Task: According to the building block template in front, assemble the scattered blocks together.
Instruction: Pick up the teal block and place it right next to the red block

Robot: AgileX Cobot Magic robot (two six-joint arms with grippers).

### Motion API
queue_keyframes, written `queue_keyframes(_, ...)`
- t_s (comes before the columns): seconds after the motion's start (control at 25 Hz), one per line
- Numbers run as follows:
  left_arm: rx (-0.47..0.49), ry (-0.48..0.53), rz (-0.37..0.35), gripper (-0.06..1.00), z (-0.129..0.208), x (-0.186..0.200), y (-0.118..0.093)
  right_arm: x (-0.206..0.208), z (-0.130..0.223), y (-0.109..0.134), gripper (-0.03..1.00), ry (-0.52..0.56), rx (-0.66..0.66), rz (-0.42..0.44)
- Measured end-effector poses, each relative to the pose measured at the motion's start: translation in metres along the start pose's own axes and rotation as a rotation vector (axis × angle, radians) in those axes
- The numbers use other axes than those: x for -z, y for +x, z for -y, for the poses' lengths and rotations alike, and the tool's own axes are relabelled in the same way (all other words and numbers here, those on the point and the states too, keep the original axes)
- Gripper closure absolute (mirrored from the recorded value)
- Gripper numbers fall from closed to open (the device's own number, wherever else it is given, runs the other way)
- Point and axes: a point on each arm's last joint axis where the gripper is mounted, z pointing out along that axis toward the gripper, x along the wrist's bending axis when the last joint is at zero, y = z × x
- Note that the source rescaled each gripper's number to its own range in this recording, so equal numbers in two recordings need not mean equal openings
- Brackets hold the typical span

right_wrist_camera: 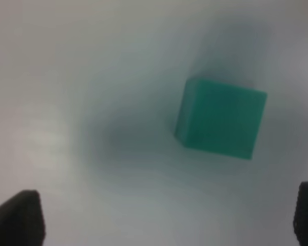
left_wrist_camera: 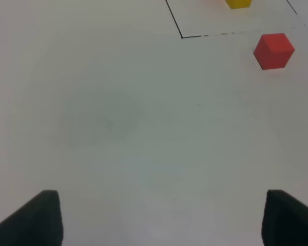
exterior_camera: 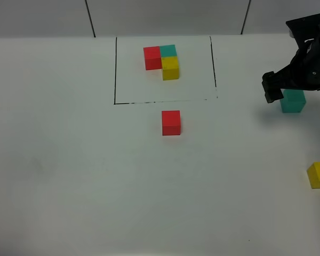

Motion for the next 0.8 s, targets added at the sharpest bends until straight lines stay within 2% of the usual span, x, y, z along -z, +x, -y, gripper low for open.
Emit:
queue_keyframes(0.16,0.000,0.000,0.000,0.20,0.000,0.000,0.000,-0.001,0.000,-0.004,-0.02,0.003,-0.008,0.005)
queue_keyframes(0.44,0.000,0.000,0.000,0.20,0.000,0.000,0.000,-0.020,0.001,-0.028,-0.02,0.027,-0.076,-0.004)
queue_keyframes(0.8,0.000,0.000,0.000,0.20,0.000,0.000,0.000,-0.044,-0.019,-0.042,-0.02,0.028,-0.154,-0.009)
